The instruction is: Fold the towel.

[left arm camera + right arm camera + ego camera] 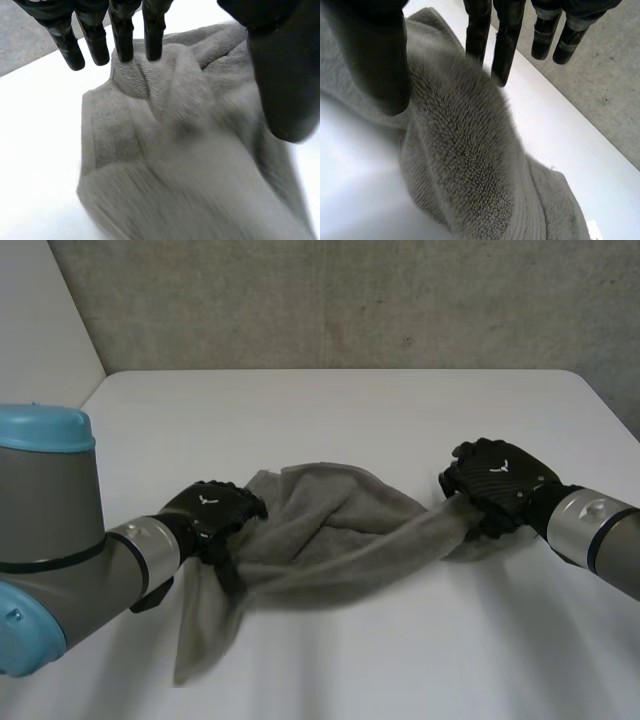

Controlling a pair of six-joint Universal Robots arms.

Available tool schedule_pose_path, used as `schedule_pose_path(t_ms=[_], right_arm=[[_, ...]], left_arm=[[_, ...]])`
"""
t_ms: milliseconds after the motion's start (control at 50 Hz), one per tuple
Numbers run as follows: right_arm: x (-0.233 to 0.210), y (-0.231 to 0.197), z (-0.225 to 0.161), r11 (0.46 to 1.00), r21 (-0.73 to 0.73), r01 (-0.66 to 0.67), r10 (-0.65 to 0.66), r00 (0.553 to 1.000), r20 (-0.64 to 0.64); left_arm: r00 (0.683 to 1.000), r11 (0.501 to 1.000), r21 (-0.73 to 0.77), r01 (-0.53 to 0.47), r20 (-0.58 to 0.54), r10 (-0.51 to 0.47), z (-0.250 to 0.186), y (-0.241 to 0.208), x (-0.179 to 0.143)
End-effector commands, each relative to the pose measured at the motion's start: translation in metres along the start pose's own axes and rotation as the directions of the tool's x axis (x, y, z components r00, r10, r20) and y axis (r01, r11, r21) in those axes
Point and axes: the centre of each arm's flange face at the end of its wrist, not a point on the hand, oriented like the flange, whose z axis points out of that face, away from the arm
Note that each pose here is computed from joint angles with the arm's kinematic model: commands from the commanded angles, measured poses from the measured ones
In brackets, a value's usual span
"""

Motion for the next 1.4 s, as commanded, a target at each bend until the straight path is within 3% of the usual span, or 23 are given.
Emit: schedule_pose_path(t_ms=[20,220,360,480,680,780,1100,1300,1400], right_arm=[[-0.005,-0.001,0.002,1.000,-0.020,-0.023,0.023,1.000,-0.017],[-0.008,-0.004,-0.025,0.997,-0.011,-0.077,0.076,0.996,-0.055],[0.000,0.006,-0.036,0.995,-0.033,-0.099,0.095,0.991,-0.097],[0.007,0.020,-0.038,0.997,-0.029,-0.071,0.068,0.993,-0.093],[0.014,0.039,-0.040,0.999,-0.028,0.047,-0.048,0.998,-0.028],[0.006,0.049,-0.029,0.992,-0.008,0.124,-0.123,0.990,0.066],[0.001,0.055,-0.003,0.969,0.003,0.249,-0.247,0.960,0.129],[0.010,0.056,0.019,0.971,-0.004,0.238,-0.235,0.963,0.132],[0.026,0.051,0.031,0.990,-0.070,0.120,-0.118,0.992,0.041]], left_arm=[[1.000,1.000,0.021,-0.007,0.015,0.007,0.001,-0.002,0.000],[1.000,1.000,0.026,0.000,0.013,0.000,-0.015,0.000,0.007],[0.993,0.994,0.012,0.112,-0.024,-0.112,-0.033,0.009,0.024],[0.992,0.994,-0.010,0.108,-0.069,-0.109,-0.043,0.021,0.045],[0.997,0.998,0.041,0.050,0.065,-0.052,-0.052,0.036,0.060],[0.994,0.999,0.027,0.030,0.103,-0.033,-0.051,0.043,0.066],[0.998,0.999,-0.031,-0.033,0.061,0.035,-0.054,0.064,0.094],[0.996,0.998,-0.047,-0.040,0.080,0.044,-0.043,0.075,0.096],[0.994,0.998,-0.045,-0.038,0.097,0.042,-0.036,0.077,0.095]])
